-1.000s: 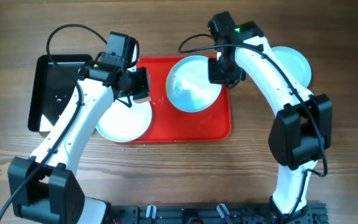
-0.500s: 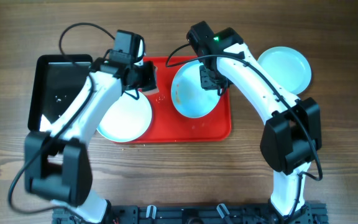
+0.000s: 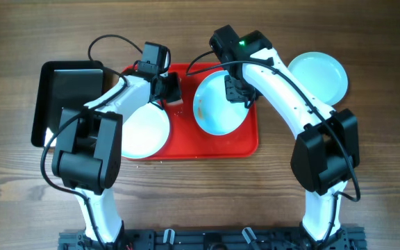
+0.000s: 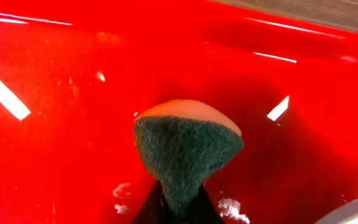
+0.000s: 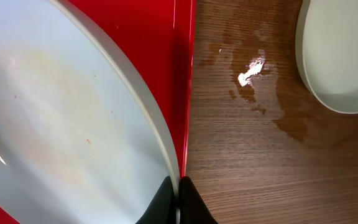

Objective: Clean dirty plates on tray and stack at the side

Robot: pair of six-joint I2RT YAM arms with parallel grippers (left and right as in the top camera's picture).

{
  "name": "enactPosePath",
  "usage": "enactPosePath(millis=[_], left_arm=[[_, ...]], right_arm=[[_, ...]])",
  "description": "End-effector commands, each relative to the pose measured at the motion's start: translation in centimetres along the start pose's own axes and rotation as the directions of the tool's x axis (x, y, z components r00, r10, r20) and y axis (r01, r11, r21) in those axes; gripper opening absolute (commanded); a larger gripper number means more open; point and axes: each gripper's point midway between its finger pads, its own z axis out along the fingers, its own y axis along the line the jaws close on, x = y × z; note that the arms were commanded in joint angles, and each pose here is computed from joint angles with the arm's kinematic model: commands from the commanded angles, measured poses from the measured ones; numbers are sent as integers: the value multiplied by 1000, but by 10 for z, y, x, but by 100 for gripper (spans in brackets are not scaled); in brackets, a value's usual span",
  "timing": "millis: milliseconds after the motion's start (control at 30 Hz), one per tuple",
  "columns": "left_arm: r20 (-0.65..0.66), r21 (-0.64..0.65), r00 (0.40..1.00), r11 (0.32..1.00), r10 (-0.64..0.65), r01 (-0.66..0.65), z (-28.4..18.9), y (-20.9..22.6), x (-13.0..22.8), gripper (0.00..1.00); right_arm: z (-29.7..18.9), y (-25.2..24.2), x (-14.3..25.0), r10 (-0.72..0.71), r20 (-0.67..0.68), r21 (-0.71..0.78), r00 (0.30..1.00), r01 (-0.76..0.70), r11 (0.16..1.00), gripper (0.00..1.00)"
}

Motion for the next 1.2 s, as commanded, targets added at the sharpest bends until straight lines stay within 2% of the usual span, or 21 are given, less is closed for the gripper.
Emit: enactPosePath(millis=[0,167,267,367,500,700,867,1033,1167], left_arm=[[-95,-13,995,1000,12,-13,16,-4,31,4],[-97,24,994,999,42,-40,2,-24,30,4],[-78,149,995,988,57,-45,-35,-55,19,4],[-68,219,997,975,40,-24,-61,-72,16,4],[-170,274,985,962,43,5,-60,-88,43,4],[-235,284,963,957,134,-63,-41,-115,83,4],[-196,240,967,964,160,-111,-17,-126,90,4],[-92,37,984,988,150,-147,-6,-94,69,4],[-44,5,988,989,151,-151,-4,-90,60,4]], right_arm=[[-4,0,-3,26,14,-12,1000,-26,1000,4],[-4,0,-3,25,13,-12,1000,-25,1000,5],[-4,1,-4,27,16,-15,1000,-27,1000,4],[-4,8,-4,29,11,-55,1000,-29,998,4],[-5,16,-5,32,8,-98,999,-31,995,4],[-4,16,-3,30,-1,-101,1000,-30,994,4],[-4,22,2,23,-24,-133,999,-26,991,4],[-4,22,3,1,-28,-136,1000,-5,991,4],[-5,25,4,1,-33,-154,999,-6,988,4]])
